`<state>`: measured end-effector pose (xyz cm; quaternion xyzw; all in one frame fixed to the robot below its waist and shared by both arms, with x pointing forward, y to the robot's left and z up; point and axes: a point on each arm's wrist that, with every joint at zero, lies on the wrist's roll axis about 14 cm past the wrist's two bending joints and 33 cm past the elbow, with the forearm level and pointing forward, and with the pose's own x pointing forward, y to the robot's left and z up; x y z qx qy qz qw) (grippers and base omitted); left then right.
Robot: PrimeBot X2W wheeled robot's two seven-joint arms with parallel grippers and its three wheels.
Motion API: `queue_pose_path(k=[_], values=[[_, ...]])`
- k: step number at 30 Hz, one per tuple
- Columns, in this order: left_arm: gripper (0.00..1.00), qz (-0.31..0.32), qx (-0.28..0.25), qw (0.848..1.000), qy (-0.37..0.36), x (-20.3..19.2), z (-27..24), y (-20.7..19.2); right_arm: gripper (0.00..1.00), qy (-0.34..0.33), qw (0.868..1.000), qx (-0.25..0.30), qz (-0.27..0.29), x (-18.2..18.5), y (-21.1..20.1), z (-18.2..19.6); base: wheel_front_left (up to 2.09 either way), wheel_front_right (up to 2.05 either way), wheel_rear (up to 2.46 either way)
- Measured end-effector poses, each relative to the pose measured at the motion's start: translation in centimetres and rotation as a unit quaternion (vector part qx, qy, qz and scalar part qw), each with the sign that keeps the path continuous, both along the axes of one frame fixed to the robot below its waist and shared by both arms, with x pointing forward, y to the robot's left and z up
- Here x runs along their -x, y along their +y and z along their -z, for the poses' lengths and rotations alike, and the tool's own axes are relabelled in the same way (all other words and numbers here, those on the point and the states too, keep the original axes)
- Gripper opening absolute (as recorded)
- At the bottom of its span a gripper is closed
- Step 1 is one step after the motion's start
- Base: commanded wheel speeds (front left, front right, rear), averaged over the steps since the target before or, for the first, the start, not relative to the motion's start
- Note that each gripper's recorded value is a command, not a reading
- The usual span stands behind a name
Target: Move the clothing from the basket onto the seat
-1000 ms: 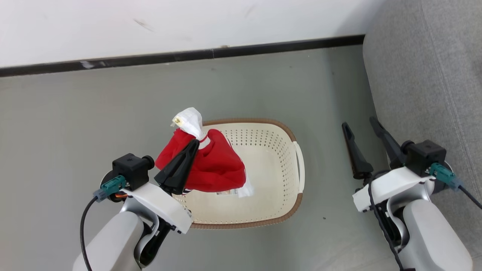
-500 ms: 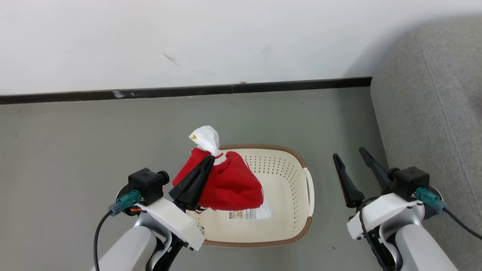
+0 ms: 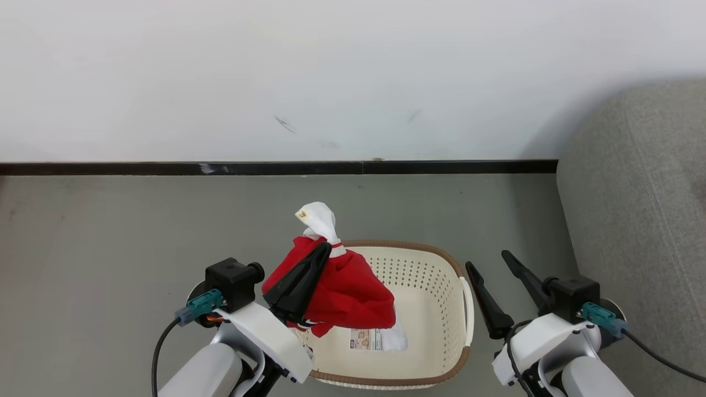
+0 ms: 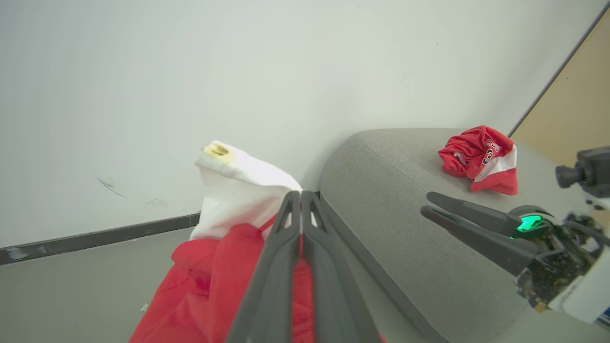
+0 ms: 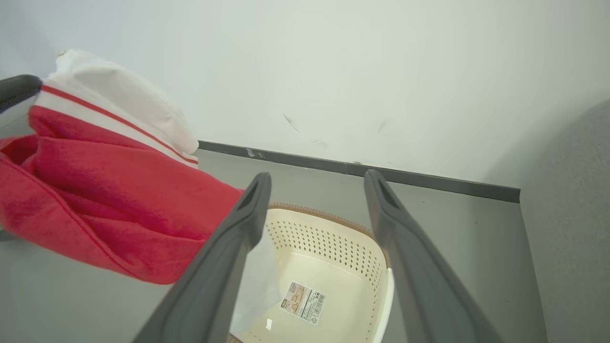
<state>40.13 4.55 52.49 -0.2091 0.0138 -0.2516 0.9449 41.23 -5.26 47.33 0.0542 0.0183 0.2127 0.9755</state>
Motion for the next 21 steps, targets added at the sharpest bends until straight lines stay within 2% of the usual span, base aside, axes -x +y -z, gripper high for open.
queue_pose_path(k=[11,21], values=[[0.0,-0.016,-0.006,1.0,-0.018,1.4,-1.7,1.0,1.0,-0.012,0.998,-0.006,-0.054,1.8,3.5,-1.1,0.0,0.0,0.0],[0.0,-0.02,-0.004,1.0,-0.02,2.7,-2.5,1.4,1.0,-0.017,0.997,-0.015,-0.067,2.6,4.4,-1.9,0.0,0.0,0.0]])
